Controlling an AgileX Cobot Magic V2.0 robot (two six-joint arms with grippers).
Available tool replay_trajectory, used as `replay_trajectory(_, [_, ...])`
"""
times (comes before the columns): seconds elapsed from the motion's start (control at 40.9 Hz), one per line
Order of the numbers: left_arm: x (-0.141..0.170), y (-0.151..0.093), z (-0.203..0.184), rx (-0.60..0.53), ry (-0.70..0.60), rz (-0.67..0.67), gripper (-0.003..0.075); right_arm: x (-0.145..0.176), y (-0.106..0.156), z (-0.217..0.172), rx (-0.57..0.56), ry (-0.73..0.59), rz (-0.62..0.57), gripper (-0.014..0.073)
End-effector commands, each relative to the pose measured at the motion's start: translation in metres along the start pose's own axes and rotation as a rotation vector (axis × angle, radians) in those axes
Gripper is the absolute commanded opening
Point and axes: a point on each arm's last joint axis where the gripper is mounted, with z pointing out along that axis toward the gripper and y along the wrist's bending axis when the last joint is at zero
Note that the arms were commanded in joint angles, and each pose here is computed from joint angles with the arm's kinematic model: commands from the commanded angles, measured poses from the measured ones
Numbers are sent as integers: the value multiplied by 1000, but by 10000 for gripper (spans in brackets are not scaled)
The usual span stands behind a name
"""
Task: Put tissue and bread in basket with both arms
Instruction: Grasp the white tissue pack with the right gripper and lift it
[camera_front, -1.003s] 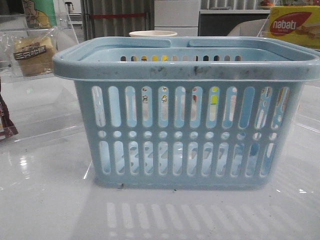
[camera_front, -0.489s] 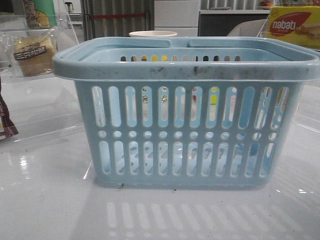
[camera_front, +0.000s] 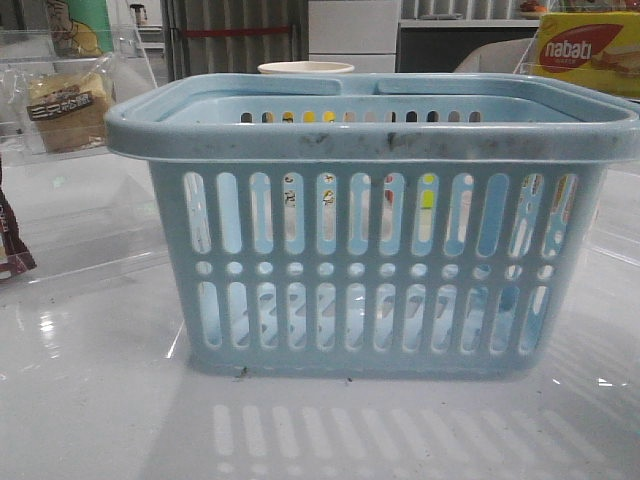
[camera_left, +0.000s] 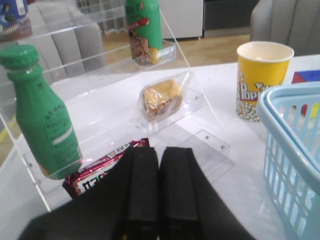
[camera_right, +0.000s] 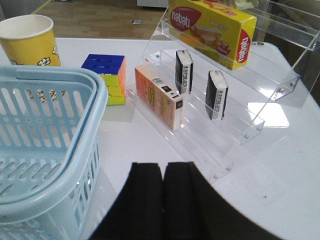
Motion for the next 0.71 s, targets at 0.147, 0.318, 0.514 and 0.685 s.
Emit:
replay_trajectory(0.147, [-10, 1, 11, -1, -9, -11, 93, -5, 0, 15, 1, 82, -1, 27])
replay_trajectory(0.318, [-10, 2, 14, 0, 1, -12, 93, 3, 0, 34, 7, 212, -1, 27])
replay_trajectory(0.514, [-10, 1, 14, 1, 3, -12, 93, 8, 0, 49, 10, 285, 1, 27])
replay_trajectory(0.685, [-6, 1, 14, 8, 40, -12, 165, 12, -1, 58, 12, 327, 1, 41])
